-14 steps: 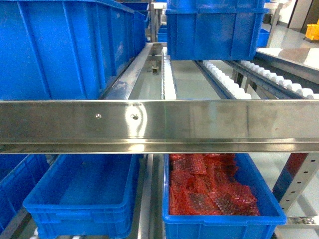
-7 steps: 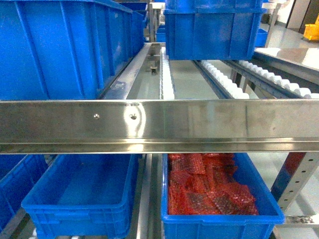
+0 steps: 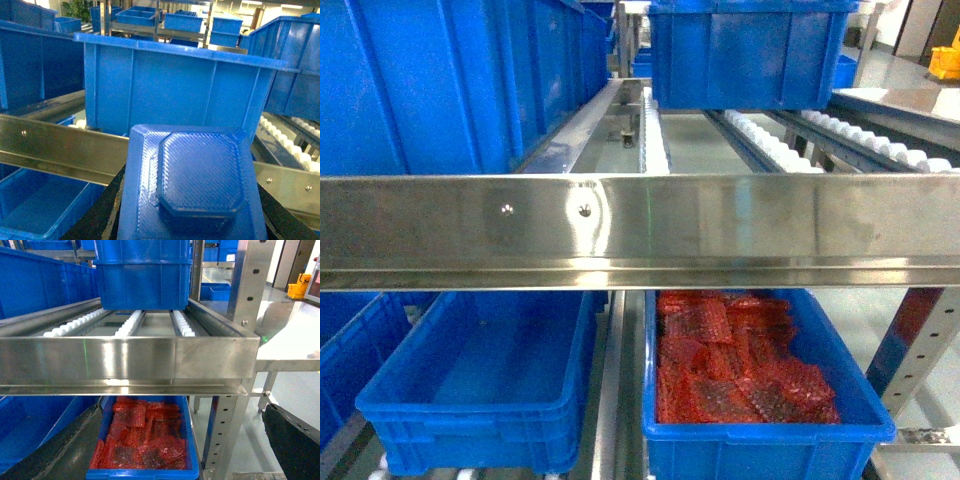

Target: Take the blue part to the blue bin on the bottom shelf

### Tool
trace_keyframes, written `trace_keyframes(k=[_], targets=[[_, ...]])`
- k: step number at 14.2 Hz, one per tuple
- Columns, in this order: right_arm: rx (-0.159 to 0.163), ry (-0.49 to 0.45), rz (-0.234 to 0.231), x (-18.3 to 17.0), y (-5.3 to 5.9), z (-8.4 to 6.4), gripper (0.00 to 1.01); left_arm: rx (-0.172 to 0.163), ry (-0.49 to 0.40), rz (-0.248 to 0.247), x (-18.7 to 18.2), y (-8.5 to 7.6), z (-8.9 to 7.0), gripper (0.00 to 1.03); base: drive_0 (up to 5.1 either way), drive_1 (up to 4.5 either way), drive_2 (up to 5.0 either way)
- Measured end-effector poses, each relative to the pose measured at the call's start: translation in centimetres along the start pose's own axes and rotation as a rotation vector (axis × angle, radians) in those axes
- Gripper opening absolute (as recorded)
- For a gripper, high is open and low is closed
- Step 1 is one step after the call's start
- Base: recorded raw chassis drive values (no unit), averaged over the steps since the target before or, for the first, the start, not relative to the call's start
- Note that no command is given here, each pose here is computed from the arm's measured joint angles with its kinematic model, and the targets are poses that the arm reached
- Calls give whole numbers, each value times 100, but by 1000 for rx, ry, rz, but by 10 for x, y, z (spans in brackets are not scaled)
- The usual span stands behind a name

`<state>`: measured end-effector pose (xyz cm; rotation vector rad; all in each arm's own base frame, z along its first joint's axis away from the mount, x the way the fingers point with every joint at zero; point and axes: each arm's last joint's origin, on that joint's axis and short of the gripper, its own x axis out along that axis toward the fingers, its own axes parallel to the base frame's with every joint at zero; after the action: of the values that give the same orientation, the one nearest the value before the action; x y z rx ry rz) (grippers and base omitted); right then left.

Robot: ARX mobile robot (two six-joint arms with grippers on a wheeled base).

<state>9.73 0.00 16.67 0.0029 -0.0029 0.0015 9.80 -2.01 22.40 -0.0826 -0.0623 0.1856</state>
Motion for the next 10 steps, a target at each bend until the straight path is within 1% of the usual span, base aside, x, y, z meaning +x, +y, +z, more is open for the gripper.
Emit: trace_keyframes(k=[10], targets=[[0,2,-1,0,0,0,98,0,2,0,0,0,0,43,0,0,0]])
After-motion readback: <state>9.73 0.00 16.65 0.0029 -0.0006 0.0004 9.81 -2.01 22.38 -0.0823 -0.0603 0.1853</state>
